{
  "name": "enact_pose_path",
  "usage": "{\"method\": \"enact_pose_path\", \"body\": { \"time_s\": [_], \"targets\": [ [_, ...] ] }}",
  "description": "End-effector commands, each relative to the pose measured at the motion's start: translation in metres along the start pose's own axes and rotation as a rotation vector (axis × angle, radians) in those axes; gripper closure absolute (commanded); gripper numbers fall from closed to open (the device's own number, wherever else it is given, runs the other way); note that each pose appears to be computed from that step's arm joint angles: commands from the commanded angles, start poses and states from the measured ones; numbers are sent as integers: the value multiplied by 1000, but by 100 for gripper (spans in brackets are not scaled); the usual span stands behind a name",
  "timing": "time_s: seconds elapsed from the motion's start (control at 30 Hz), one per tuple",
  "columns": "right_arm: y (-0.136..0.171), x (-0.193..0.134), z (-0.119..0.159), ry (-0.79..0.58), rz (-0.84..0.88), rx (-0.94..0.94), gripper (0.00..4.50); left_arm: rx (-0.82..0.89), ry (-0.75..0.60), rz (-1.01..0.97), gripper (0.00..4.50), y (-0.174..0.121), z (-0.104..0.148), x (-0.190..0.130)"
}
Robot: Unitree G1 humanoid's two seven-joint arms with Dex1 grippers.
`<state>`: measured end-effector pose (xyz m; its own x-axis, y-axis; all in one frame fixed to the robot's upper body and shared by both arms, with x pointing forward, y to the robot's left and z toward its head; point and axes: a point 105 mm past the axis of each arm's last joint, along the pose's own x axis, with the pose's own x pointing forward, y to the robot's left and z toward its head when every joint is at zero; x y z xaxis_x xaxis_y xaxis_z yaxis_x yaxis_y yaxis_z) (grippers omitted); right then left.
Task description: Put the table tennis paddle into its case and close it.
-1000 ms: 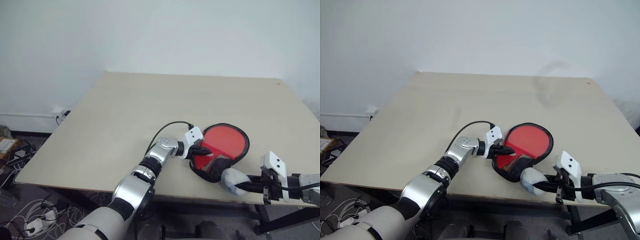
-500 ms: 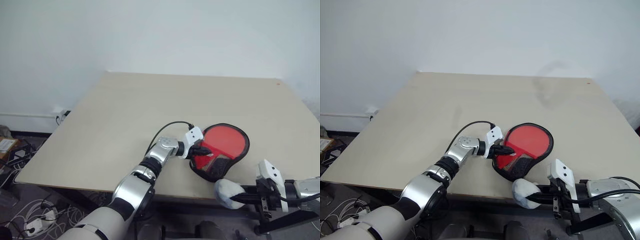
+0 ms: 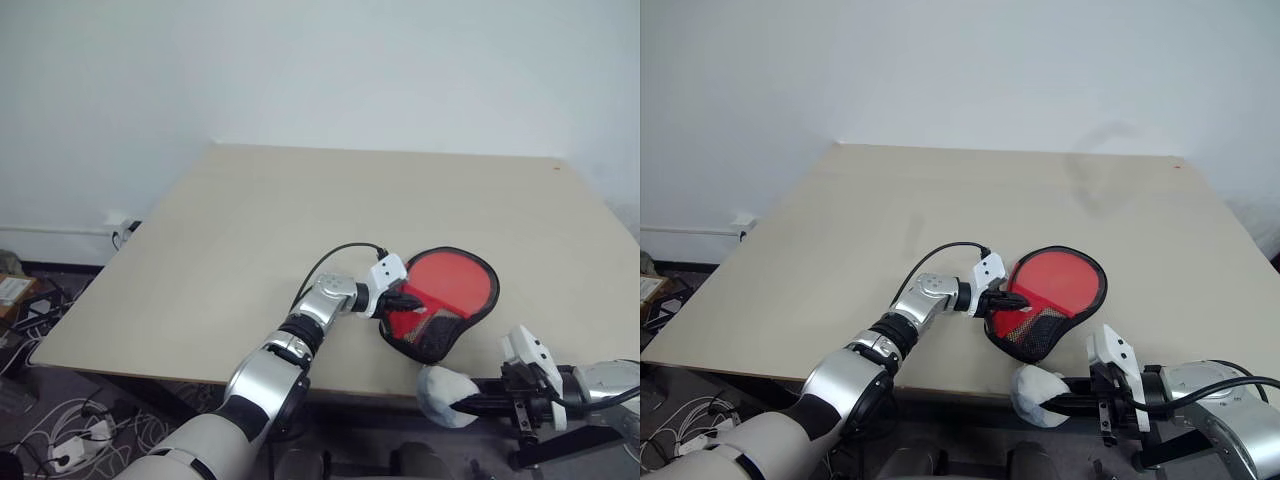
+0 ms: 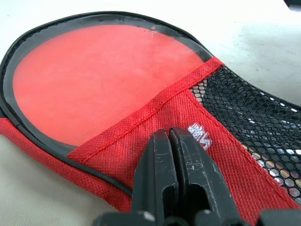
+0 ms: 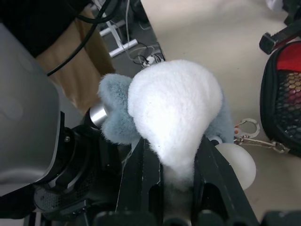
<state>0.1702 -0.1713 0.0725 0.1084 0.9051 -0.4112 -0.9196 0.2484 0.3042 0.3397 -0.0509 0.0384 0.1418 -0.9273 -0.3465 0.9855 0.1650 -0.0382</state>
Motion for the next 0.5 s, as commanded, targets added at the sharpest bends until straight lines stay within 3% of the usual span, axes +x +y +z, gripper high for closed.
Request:
{"method": "enact_pose_path", "body": {
  "time_s": [0.03, 0.2, 0.23, 0.5],
  "targets": [
    [-12, -6, -11, 6, -16, -28, 428, 17, 29, -6, 450, -1, -3, 1],
    [-17, -10, -20, 20, -63, -42, 428, 18, 30, -8, 450, -1, -3, 1],
    [-15, -10, -21, 20, -67, -39, 357, 18, 30, -8, 450, -1, -3, 1],
    [-6, -10, -14, 11, -61, -45, 139, 16, 29, -8, 450, -1, -3, 2]
  ]
}}
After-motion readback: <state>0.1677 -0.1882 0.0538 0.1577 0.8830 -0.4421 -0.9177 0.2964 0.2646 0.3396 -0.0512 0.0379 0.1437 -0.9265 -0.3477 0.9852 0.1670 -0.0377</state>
